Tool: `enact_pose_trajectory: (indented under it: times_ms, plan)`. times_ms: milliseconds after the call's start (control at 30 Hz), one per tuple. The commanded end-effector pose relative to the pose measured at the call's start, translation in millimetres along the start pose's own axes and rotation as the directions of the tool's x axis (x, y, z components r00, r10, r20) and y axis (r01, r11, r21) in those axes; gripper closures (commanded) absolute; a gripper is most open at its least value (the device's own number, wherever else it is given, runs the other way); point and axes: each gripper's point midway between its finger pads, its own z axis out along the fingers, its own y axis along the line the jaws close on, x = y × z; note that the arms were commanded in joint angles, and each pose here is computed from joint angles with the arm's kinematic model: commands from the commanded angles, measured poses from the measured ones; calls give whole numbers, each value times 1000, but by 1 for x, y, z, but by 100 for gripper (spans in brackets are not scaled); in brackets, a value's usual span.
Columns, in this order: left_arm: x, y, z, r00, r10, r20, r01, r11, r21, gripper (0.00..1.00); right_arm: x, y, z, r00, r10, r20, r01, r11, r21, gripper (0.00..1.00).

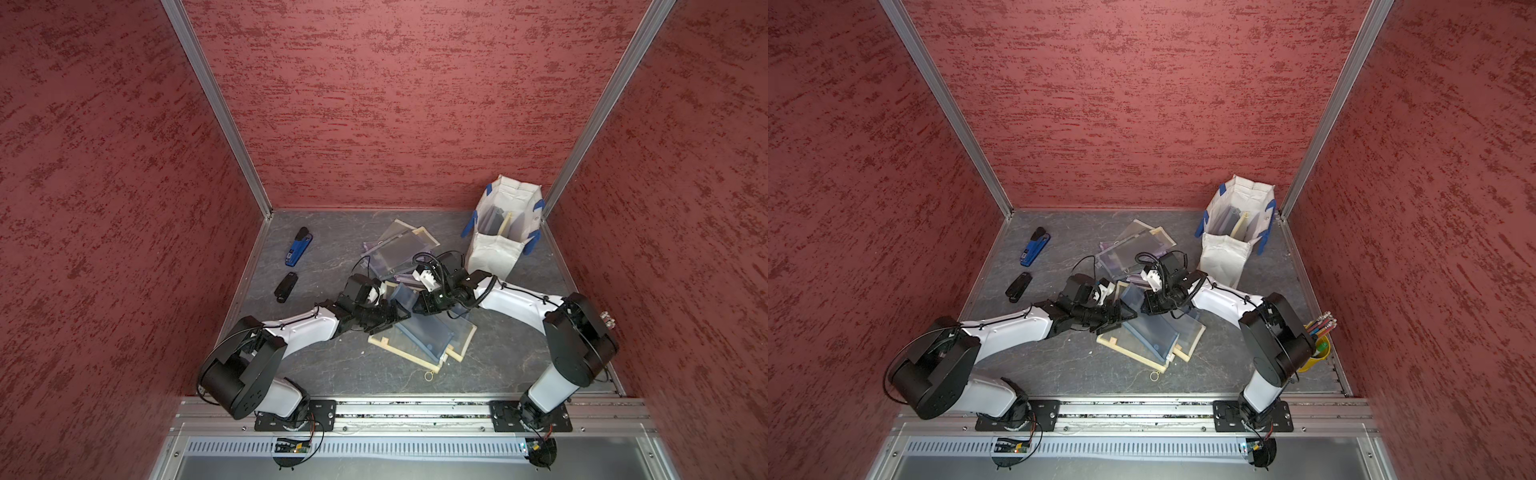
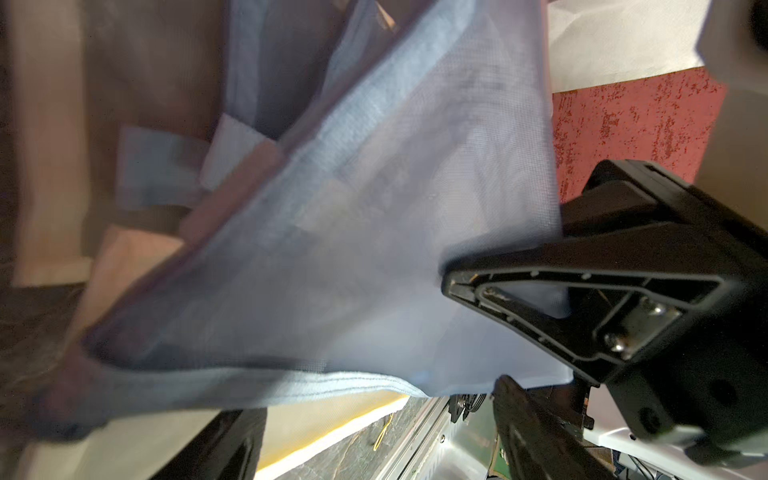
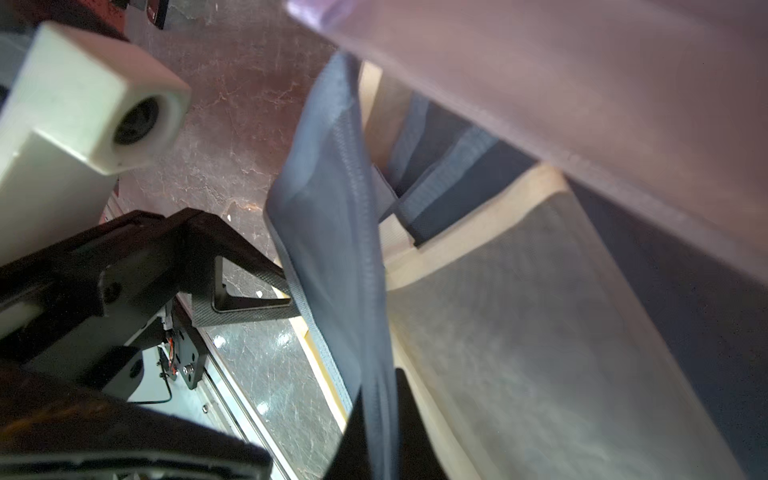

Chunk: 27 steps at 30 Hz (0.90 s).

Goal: Put the pencil pouch into the canvas bag
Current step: Pick up the pencil pouch, then place the pencil pouch in the canvas bag.

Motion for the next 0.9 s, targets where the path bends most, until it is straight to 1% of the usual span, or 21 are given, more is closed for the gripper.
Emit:
enact_pose_trajectory:
  times_ms: [0, 33, 200, 300, 367, 433, 533, 633, 767, 867]
  plan:
    - [-5, 1, -11, 1000, 22, 21, -21, 1000, -17, 14, -20, 17, -27, 995, -59, 79, 58, 998, 17, 98]
    - [-6, -1, -17, 999, 32, 31, -31, 999, -21, 14, -24, 22, -34, 993, -71, 97, 69, 997, 18, 100]
    - [-10, -13, -53, 989, 122, 81, -115, 989, -90, 7, -40, 45, -68, 973, -131, 189, 132, 991, 9, 100]
    - [-18, -23, -75, 980, 147, 132, -136, 986, -93, 3, -47, 57, -83, 961, -166, 220, 170, 985, 1, 100]
    - [-28, -32, -89, 971, 167, 171, -154, 984, -88, 1, -59, 63, -95, 952, -174, 253, 174, 984, 21, 100]
    - [-38, -42, -100, 961, 191, 198, -176, 980, -89, 0, -78, 71, -114, 935, -170, 311, 170, 985, 29, 100]
    - [-54, -62, -111, 946, 237, 223, -223, 971, -84, 0, -115, 71, -146, 906, -128, 404, 108, 992, 72, 100]
    - [-68, -84, -118, 928, 281, 244, -271, 960, -72, 1, -158, 58, -185, 864, -75, 498, 11, 991, 130, 100]
    - [-85, -110, -119, 910, 312, 274, -317, 948, -30, 1, -209, 24, -242, 784, 5, 621, -139, 976, 168, 100]
    - [-96, -129, -115, 897, 334, 289, -347, 938, -8, 1, -234, -10, -280, 738, 15, 674, -233, 944, 234, 100]
